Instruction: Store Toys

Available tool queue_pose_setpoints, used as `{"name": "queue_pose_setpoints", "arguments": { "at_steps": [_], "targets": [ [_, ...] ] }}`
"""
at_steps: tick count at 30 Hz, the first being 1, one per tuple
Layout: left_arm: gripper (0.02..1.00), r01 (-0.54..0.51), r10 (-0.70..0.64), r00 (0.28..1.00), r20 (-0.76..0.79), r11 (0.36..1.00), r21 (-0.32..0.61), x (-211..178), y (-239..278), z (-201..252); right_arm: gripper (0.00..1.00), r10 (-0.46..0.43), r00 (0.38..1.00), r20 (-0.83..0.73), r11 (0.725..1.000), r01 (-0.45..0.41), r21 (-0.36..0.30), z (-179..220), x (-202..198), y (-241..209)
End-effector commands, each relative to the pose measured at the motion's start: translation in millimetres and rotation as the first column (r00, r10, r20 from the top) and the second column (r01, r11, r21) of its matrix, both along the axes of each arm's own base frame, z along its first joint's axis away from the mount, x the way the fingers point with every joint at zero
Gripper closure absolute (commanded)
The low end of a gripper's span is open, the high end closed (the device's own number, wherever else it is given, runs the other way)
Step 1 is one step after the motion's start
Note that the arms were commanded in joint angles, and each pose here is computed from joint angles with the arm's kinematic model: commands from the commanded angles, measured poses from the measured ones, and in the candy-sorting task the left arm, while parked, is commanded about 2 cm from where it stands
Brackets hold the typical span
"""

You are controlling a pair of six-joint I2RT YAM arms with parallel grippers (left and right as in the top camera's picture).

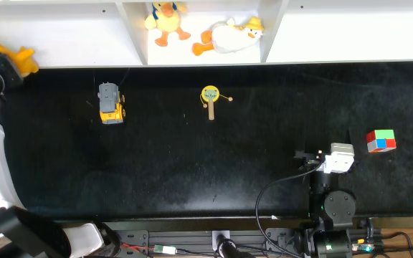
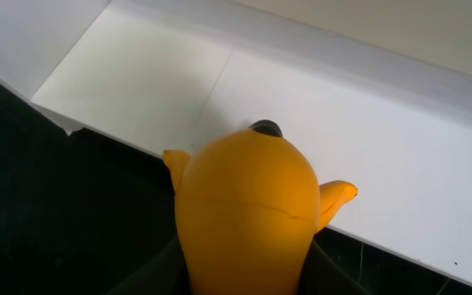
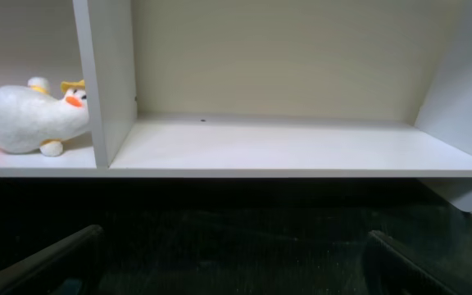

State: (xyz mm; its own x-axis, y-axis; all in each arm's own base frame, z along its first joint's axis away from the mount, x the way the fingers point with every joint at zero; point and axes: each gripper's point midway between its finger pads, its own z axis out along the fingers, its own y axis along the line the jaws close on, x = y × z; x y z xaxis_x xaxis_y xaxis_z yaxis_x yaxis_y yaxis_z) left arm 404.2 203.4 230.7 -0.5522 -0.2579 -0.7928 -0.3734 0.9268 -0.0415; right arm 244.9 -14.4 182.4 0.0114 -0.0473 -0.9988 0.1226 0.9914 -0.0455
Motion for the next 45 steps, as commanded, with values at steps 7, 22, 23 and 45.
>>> {"name": "queue_pose_setpoints", "arguments": {
  "at_steps": [7, 22, 23, 45],
  "targets": [
    [0.724, 0.002, -0.002, 0.997, 0.076, 1.0, -0.007, 27.3, -1.1, 8.5, 0.005, 0.01, 1.0, -0.005, 1.0, -0.01, 0.003, -4.7, 0.6, 1.9],
    [0.715, 0.003, -0.002, 0.997, 0.079, 1.0, -0.005, 33.7, 2.4, 2.5, 0.007, 0.01, 1.0, -0.005, 1.0, -0.01, 0.003, -4.7, 0.6, 2.0],
    [0.715, 0.002, -0.002, 0.997, 0.076, 1.0, -0.007, 34.7, 3.0, 0.1, 0.005, 0.01, 1.0, -0.005, 1.0, -0.01, 0.003, -4.7, 0.6, 1.9],
    [0.687, 0.009, -0.007, 0.999, 0.052, 1.0, -0.03, 53.2, 8.6, -32.8, 0.005, 0.01, 1.0, -0.005, 1.0, -0.01, 0.003, -4.7, 0.6, 1.9]
  ]
}}
